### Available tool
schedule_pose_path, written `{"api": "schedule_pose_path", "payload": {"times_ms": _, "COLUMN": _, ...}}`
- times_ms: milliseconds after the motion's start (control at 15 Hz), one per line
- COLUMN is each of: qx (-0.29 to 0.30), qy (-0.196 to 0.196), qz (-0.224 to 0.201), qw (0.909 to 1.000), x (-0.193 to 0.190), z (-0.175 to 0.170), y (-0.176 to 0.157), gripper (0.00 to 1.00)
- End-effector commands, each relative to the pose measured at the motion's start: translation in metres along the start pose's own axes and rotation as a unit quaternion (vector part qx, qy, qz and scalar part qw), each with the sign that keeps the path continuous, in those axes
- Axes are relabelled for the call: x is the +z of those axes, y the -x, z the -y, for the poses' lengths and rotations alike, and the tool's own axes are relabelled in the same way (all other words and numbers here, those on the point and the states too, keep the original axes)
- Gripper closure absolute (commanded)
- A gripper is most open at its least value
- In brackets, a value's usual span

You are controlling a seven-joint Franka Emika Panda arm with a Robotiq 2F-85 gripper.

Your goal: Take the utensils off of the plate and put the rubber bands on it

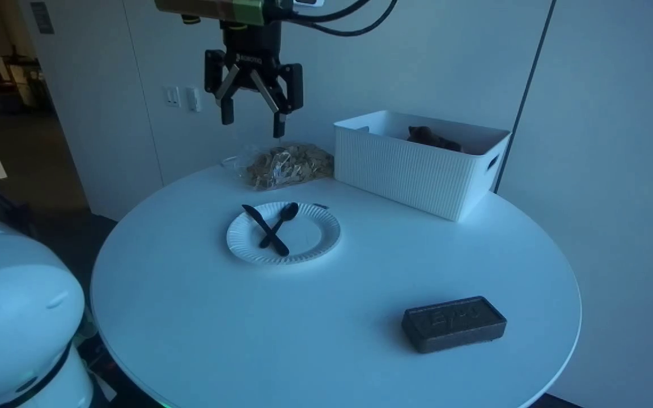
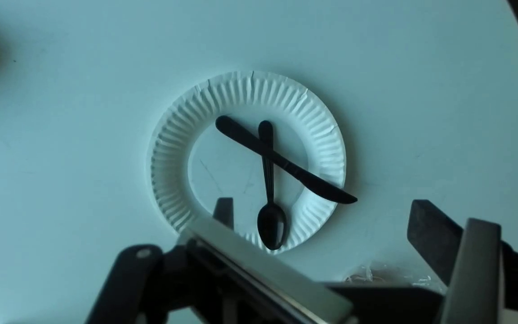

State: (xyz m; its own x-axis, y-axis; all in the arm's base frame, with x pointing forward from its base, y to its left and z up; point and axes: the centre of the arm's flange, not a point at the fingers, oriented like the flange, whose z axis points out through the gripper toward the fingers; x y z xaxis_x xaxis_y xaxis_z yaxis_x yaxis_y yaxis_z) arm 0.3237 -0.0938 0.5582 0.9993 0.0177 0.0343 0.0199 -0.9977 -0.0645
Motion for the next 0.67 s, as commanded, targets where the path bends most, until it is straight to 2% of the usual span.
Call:
{"api": "schedule_pose_path", "payload": {"times_ms": 0, "qx": -0.082, "qy": 0.007, "qz": -0.003, "qw": 0.9966, "x": 0.015, "z": 0.0, "y": -0.015, "gripper": 0.0}}
{"api": "schedule_pose_path", "payload": {"times_ms": 133, "qx": -0.124, "qy": 0.013, "qz": 0.007, "qw": 0.9922, "x": 0.03, "z": -0.001, "y": -0.024, "gripper": 0.0}}
{"api": "schedule_pose_path", "payload": {"times_ms": 333, "qx": -0.142, "qy": 0.044, "qz": 0.008, "qw": 0.9889, "x": 0.062, "z": -0.005, "y": -0.039, "gripper": 0.0}}
{"api": "schedule_pose_path", "payload": {"times_ms": 600, "qx": -0.155, "qy": 0.033, "qz": -0.006, "qw": 0.9874, "x": 0.106, "z": -0.007, "y": -0.059, "gripper": 0.0}}
